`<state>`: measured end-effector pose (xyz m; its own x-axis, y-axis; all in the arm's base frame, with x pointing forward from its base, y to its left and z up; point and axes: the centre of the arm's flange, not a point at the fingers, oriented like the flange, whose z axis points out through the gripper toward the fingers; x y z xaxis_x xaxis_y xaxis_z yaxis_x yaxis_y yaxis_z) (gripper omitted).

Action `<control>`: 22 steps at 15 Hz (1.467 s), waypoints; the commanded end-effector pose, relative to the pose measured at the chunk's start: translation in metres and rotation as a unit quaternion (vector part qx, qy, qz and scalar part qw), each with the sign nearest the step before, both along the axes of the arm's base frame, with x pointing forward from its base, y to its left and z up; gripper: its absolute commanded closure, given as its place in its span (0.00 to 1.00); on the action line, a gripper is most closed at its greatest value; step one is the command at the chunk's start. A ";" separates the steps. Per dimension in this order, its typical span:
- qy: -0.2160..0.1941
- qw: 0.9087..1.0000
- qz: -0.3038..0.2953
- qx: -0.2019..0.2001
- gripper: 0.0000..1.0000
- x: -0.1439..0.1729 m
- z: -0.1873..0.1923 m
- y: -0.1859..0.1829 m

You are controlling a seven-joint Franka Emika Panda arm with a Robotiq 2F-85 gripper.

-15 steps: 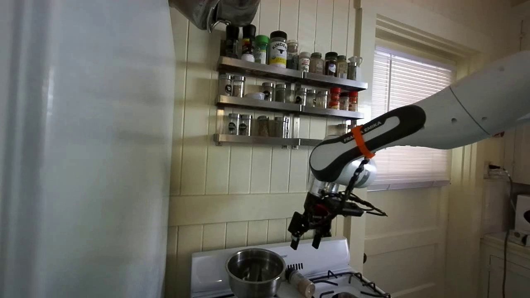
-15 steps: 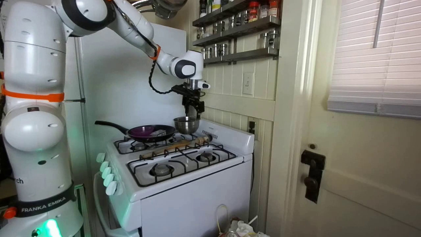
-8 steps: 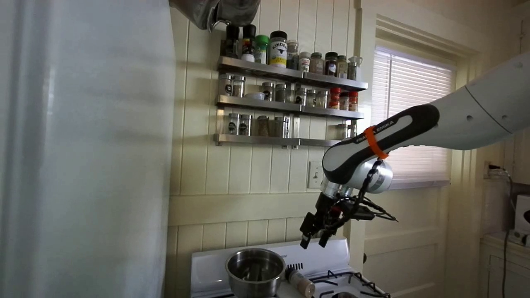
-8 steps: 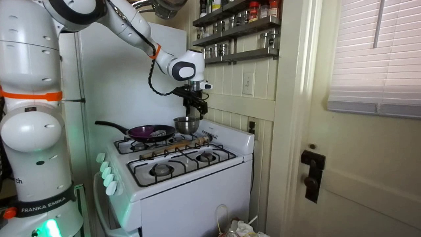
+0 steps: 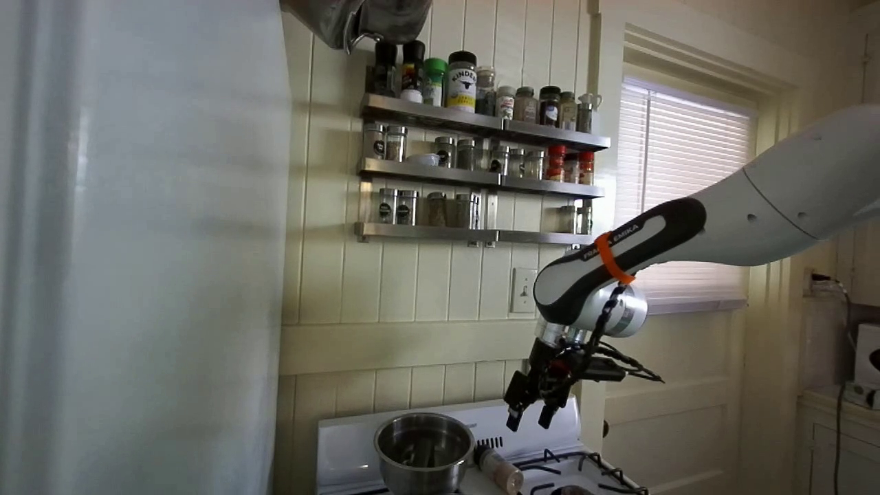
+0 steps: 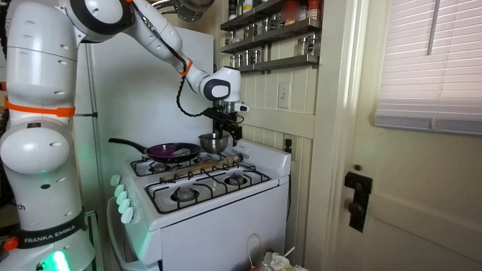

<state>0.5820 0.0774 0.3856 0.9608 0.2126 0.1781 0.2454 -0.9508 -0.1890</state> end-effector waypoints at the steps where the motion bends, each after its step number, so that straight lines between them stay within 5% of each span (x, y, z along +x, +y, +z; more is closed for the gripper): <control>1: 0.011 1.000 -0.026 -0.008 0.00 0.018 -0.018 0.008; 7: 0.025 0.999 -0.044 0.000 0.00 0.028 -0.029 0.008; 16: -0.025 0.997 -0.067 -0.009 0.00 0.032 -0.045 0.014; 22: 0.015 0.998 -0.063 0.001 0.00 0.021 -0.055 0.039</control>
<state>0.6111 0.1042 0.3342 0.9770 0.1044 0.1860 0.1395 -0.9723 -0.1874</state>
